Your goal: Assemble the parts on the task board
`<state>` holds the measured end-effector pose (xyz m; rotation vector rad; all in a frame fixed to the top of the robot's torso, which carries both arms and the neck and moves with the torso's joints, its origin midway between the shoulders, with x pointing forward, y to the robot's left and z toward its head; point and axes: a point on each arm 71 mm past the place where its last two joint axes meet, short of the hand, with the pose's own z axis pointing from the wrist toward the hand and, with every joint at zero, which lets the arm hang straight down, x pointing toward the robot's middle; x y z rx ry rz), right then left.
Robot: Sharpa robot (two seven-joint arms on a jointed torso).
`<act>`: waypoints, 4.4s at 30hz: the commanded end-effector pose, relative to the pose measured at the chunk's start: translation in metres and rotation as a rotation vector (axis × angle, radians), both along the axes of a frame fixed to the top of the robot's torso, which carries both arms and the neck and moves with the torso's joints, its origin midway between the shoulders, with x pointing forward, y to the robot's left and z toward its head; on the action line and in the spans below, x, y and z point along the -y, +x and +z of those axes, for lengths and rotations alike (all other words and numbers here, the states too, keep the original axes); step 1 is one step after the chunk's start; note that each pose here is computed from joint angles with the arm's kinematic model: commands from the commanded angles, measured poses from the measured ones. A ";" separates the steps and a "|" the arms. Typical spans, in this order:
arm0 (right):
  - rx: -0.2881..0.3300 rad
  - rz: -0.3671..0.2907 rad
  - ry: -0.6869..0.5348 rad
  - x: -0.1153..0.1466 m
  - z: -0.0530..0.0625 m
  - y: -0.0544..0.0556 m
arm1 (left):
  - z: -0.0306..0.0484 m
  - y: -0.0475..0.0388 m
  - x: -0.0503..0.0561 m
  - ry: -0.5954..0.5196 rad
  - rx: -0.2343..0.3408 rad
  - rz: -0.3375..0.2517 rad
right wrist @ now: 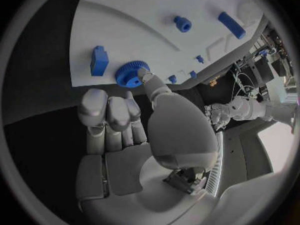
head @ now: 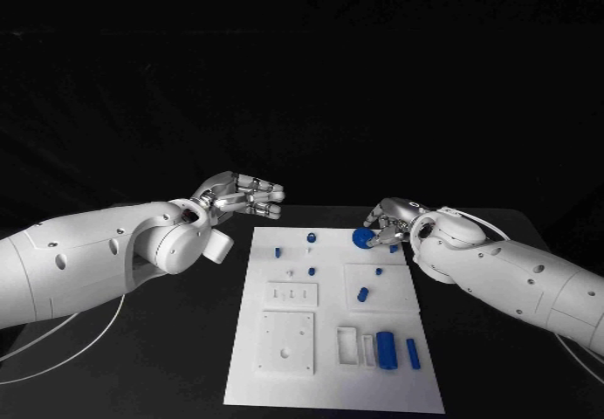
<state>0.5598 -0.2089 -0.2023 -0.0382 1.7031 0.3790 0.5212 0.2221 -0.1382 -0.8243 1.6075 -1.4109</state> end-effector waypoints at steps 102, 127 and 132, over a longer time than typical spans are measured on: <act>0.209 0.266 -0.103 -0.139 -0.015 -0.048 | 0.0008 0.0015 0.013 -0.003 0.004 -0.042; 0.162 0.237 -0.113 -0.134 -0.026 -0.039 | 0.0007 0.0018 0.014 -0.002 0.004 -0.042; 0.150 0.230 -0.101 -0.132 -0.027 -0.039 | 0.0007 0.0018 0.013 -0.002 0.005 -0.040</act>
